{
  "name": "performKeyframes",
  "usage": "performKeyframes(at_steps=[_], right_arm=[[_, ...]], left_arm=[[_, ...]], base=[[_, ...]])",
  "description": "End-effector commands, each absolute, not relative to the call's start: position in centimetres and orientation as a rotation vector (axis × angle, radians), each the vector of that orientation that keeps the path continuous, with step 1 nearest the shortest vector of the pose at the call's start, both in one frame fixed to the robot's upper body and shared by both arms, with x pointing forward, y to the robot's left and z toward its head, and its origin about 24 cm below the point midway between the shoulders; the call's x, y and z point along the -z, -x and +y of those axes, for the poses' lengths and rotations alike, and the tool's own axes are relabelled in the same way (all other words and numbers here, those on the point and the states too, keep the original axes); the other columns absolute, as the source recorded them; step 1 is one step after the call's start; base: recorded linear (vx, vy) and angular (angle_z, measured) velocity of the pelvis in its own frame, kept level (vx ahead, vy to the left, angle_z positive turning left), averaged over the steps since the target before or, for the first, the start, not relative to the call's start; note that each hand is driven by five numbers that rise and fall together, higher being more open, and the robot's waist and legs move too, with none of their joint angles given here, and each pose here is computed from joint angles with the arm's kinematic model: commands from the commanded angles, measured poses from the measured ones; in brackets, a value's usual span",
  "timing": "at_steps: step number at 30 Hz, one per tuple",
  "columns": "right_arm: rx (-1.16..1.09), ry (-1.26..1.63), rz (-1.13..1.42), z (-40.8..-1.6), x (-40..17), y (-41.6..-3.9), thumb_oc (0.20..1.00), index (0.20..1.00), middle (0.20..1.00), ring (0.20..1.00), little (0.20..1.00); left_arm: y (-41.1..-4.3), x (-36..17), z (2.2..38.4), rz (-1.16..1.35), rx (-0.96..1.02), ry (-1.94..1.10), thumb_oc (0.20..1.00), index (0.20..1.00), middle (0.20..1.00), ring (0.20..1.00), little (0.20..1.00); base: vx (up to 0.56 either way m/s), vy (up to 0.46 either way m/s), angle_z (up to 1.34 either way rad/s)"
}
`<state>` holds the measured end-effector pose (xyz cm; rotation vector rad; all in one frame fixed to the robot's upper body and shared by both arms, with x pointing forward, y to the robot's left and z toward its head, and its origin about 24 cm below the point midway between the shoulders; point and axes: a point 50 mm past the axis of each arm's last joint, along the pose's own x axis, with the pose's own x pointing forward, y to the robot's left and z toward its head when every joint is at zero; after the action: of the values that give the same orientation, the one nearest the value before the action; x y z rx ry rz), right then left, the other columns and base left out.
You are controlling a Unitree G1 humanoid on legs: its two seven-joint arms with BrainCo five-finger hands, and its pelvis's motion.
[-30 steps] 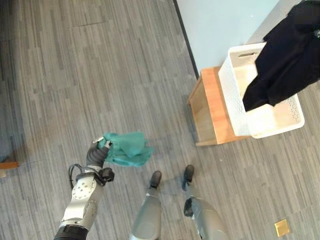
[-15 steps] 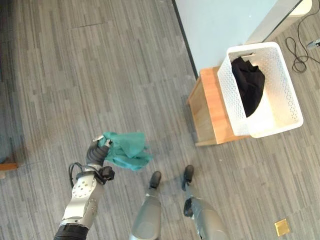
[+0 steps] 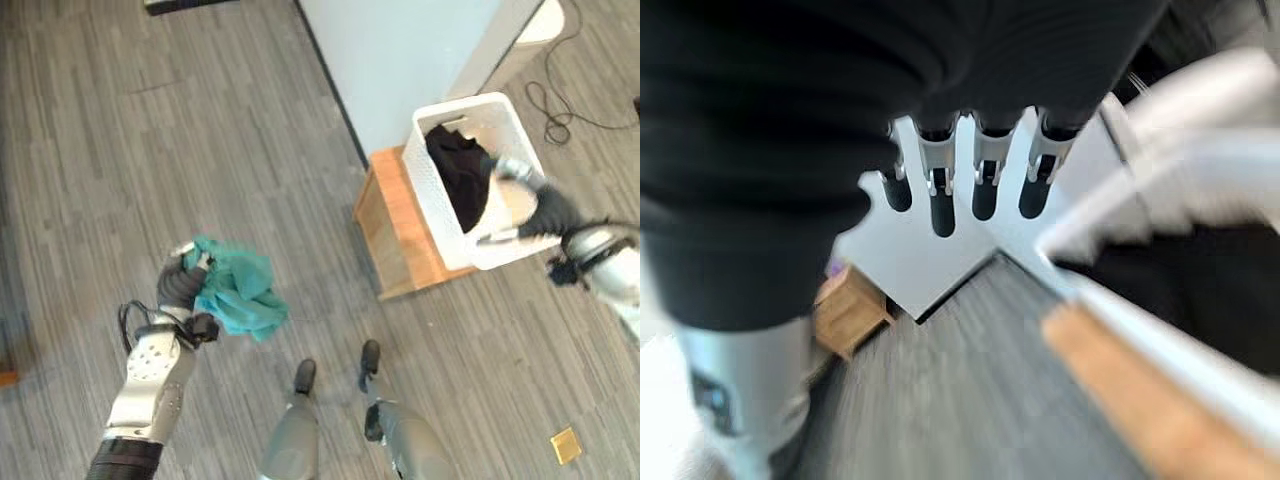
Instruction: Pick up bed clothes into laundry basket.
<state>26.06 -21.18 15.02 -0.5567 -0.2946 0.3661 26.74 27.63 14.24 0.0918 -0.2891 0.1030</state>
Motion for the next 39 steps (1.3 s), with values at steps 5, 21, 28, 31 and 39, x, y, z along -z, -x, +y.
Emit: performKeyframes(at_steps=[5, 21, 28, 31, 39], right_arm=[[-0.348, 0.302, -0.142, -20.5, -9.8, -25.3, 1.0, 1.0, 1.0, 1.0, 1.0], [-0.174, 0.263, -0.202, -19.5, -9.8, -25.8, 1.0, 1.0, 1.0, 1.0, 1.0], [-0.61, 0.176, -0.174, -5.9, -9.7, -29.3, 1.0, 1.0, 1.0, 1.0, 1.0], [-0.683, 0.188, -0.143, -2.5, -10.2, -30.6, 1.0, 1.0, 1.0, 1.0, 1.0], [-0.735, 0.286, -0.129, 0.9, -11.1, -32.1, 1.0, 1.0, 1.0, 1.0, 1.0]], left_arm=[[-28.0, -19.2, 27.0, -0.525, -0.097, -0.145, 0.2, 0.2, 0.2, 0.2, 0.2], [-28.7, -25.6, 25.8, -0.746, -0.09, -0.261, 0.2, 0.2, 0.2, 0.2, 0.2], [-31.2, -29.7, 19.7, -0.833, 0.135, -0.253, 0.2, 0.2, 0.2, 0.2, 0.2], [-31.4, -30.9, 17.9, -0.866, 0.194, -0.24, 0.2, 0.2, 0.2, 0.2, 0.2], [-31.4, -32.3, 14.9, -0.911, 0.307, -0.241, 0.2, 0.2, 0.2, 0.2, 0.2]], base=[[0.02, 0.013, -0.1], [0.02, 0.007, -0.09], [-0.02, 0.006, -0.01], [-0.01, -0.004, 0.15], [-0.01, 0.005, 0.15]])
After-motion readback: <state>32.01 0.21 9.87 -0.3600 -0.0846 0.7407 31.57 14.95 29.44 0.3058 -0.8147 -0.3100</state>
